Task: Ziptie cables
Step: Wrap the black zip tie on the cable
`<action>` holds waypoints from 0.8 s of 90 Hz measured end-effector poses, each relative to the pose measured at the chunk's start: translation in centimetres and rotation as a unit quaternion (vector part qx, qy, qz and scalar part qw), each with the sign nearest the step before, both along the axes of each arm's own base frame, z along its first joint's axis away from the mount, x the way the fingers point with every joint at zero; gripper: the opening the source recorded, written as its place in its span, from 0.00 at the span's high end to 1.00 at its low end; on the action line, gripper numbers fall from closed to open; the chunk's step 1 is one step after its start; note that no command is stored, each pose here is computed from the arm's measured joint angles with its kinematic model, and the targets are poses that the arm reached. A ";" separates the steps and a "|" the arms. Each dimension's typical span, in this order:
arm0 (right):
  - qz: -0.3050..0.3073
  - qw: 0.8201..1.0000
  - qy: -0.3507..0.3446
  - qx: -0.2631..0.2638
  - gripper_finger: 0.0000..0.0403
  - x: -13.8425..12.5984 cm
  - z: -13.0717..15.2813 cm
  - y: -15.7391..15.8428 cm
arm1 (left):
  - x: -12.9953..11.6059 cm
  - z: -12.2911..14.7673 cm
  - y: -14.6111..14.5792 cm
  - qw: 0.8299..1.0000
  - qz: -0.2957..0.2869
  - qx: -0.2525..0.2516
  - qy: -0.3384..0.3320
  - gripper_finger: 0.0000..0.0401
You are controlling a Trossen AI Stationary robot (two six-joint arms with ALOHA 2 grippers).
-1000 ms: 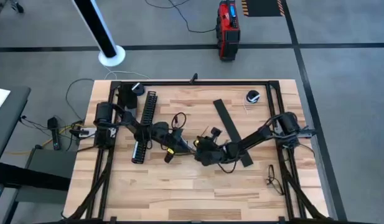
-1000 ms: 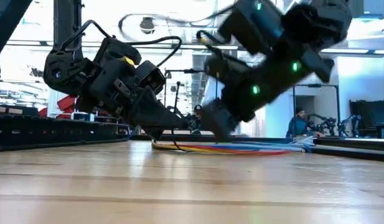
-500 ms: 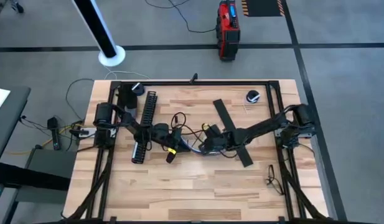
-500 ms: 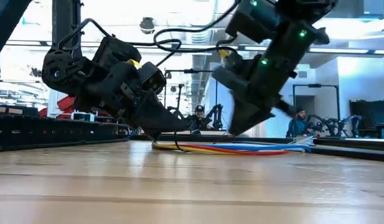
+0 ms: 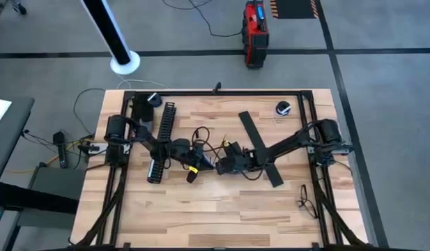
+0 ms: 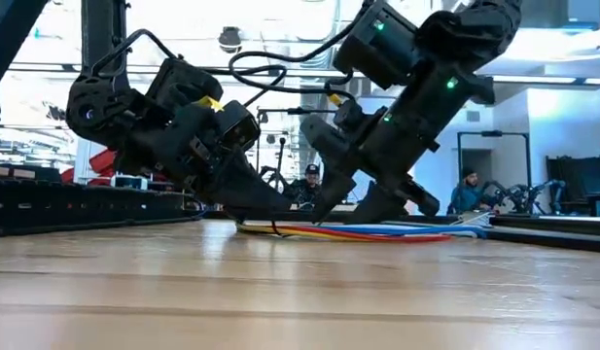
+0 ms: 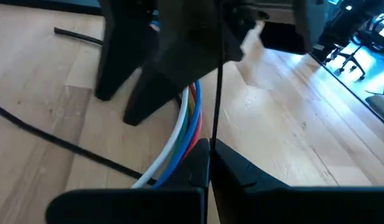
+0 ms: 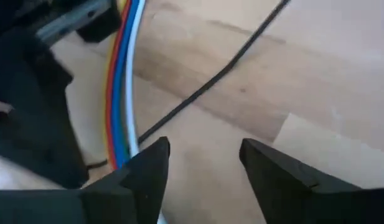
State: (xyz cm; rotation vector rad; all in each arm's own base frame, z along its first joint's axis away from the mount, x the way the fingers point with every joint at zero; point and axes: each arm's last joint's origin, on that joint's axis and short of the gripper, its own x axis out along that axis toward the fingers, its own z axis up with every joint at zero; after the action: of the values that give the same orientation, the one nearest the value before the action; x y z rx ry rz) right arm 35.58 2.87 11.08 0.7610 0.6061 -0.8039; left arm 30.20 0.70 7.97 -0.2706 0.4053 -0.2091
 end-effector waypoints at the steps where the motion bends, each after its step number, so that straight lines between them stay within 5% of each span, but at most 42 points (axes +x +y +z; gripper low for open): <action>1: -0.003 1.000 0.000 -0.002 0.49 0.0 0.0 -0.1 | 0.0 0.0 0.0 1.000 0.000 0.000 0.000 1.00; 24: -0.024 0.999 -0.012 -0.033 0.53 0.5 0.1 -2.8 | 0.0 0.0 0.0 1.000 0.000 0.003 -0.001 1.00; 57: 0.000 0.999 -0.049 0.005 0.54 1.8 -1.7 -4.3 | 0.0 -0.2 0.1 1.000 -0.003 0.011 0.009 1.00; 72: 0.032 0.998 -0.028 -0.041 0.71 1.8 -1.8 -3.1 | 0.0 -0.2 0.1 1.000 -0.003 0.011 0.010 1.00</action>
State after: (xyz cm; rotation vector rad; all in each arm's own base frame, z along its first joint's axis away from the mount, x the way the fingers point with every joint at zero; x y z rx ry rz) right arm 37.39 -0.22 9.26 0.6837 0.5406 -0.7425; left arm 30.18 0.76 7.77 -0.2505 0.4271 -0.2081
